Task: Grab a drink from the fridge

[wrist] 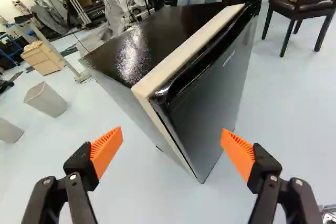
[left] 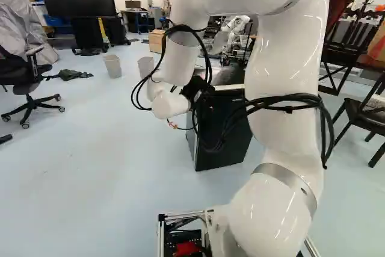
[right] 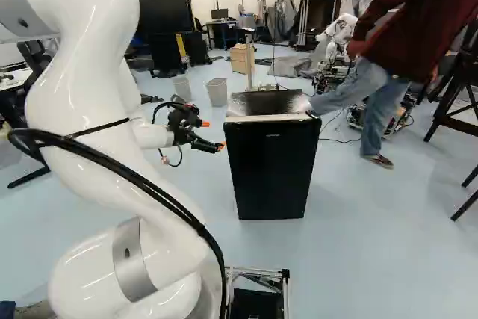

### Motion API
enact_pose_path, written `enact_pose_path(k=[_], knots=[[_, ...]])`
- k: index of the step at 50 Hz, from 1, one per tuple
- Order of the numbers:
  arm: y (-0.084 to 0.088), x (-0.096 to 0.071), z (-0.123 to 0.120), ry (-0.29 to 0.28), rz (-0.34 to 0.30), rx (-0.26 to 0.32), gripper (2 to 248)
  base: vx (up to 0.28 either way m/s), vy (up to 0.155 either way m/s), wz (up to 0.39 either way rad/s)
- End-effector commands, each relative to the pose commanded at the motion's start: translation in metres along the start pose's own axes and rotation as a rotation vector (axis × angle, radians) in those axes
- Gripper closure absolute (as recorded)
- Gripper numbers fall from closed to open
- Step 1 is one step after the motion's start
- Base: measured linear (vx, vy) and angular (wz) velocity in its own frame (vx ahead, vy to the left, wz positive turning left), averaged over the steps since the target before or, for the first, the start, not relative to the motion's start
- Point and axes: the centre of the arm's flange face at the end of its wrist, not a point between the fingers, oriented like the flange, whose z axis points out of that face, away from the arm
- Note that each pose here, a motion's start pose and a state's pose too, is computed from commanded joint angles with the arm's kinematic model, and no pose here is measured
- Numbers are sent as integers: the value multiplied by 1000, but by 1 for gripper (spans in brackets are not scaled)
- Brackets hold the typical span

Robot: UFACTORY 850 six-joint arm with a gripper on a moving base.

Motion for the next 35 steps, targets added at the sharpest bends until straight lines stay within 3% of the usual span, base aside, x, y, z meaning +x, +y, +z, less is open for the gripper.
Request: enact_pose_path(k=[35], knots=[[1,4,8,6,11,-18,3,0,0,0]])
